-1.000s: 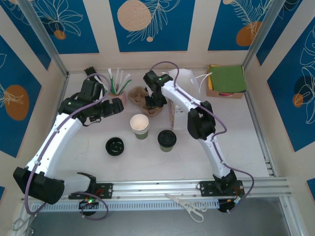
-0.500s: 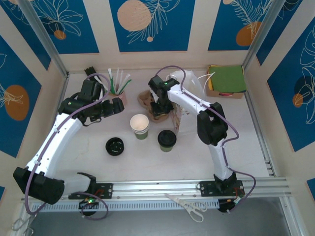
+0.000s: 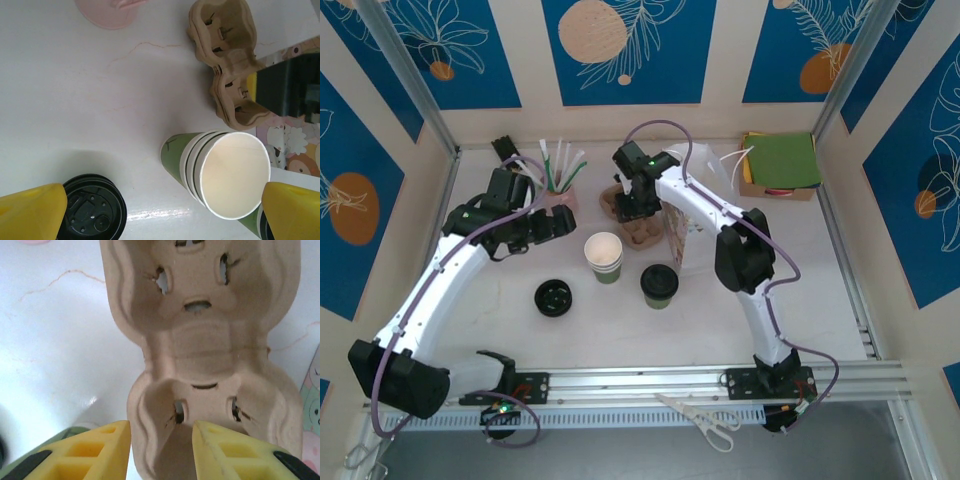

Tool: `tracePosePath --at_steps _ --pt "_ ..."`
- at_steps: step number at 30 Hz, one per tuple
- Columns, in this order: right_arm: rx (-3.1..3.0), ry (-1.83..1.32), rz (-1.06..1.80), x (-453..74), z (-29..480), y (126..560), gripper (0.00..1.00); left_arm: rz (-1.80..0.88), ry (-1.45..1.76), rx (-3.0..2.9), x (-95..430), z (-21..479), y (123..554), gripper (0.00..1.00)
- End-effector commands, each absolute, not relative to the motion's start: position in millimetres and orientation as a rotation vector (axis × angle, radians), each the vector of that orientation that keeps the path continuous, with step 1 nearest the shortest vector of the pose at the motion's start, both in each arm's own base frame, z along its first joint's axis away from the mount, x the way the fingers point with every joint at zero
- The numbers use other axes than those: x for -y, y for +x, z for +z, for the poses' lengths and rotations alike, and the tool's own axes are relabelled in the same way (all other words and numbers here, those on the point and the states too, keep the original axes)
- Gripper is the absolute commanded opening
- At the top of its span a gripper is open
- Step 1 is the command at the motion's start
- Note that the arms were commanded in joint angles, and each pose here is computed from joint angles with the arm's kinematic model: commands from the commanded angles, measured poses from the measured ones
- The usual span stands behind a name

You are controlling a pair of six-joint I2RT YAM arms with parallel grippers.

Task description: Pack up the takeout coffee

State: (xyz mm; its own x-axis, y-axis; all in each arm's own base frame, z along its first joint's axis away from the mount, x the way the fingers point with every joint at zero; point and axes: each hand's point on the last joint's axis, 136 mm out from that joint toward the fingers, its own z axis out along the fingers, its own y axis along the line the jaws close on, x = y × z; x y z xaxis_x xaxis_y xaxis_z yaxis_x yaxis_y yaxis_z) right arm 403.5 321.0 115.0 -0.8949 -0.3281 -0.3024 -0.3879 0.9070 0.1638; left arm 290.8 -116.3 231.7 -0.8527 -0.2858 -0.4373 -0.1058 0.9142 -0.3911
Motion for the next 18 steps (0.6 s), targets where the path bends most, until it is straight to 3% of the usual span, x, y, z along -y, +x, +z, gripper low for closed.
tracePosePath --at_steps 1,18 --pt "-2.795 -0.548 0.302 -326.2 108.5 411.7 0.38 -0.528 -0.267 -2.547 117.4 239.6 287.5 1.0" --pt "-2.791 -0.555 0.251 -323.1 91.0 431.6 0.42 -0.552 -0.235 -2.551 122.8 241.5 290.1 1.0"
